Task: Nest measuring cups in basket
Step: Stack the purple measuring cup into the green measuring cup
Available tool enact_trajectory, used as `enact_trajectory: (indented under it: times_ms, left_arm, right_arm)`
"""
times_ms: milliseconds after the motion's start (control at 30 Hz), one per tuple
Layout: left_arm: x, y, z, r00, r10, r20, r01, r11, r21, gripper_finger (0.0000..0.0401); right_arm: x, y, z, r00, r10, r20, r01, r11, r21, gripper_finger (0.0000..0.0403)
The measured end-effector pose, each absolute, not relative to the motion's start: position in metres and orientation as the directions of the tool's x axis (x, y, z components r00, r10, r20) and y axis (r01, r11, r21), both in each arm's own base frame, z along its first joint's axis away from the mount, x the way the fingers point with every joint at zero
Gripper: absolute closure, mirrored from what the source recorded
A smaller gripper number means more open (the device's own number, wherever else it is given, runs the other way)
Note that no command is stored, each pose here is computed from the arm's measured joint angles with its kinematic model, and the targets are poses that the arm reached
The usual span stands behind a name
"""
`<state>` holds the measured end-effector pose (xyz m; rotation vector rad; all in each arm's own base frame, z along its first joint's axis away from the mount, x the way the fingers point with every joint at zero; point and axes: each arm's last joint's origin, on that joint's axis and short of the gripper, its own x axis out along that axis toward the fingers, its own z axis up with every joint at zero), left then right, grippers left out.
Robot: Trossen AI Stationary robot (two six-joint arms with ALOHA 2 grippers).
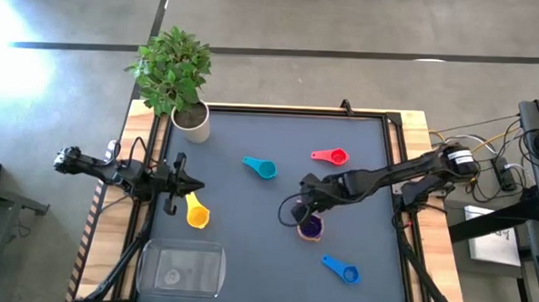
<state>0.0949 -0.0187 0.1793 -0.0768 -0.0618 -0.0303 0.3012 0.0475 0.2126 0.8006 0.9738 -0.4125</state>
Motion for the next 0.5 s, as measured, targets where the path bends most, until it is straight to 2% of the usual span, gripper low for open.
enact_trajectory:
  times_ms: [200, 500]
  left_arm:
    - [0.095, -0.019, 0.179, 0.998, -0.028, 0.064, 0.032, 0.997, -0.076, 0.0401]
    - [0.095, -0.019, 0.179, 0.998, -0.028, 0.063, 0.032, 0.997, -0.076, 0.0401]
  right_arm:
    - [0.298, 0.04, 0.205, 0.478, 0.018, -0.878, 0.668, 0.641, 0.377, 0.0034]
    - [0.318, 0.043, 0.197, 0.436, 0.094, -0.895, 0.636, 0.672, 0.38, 0.0034]
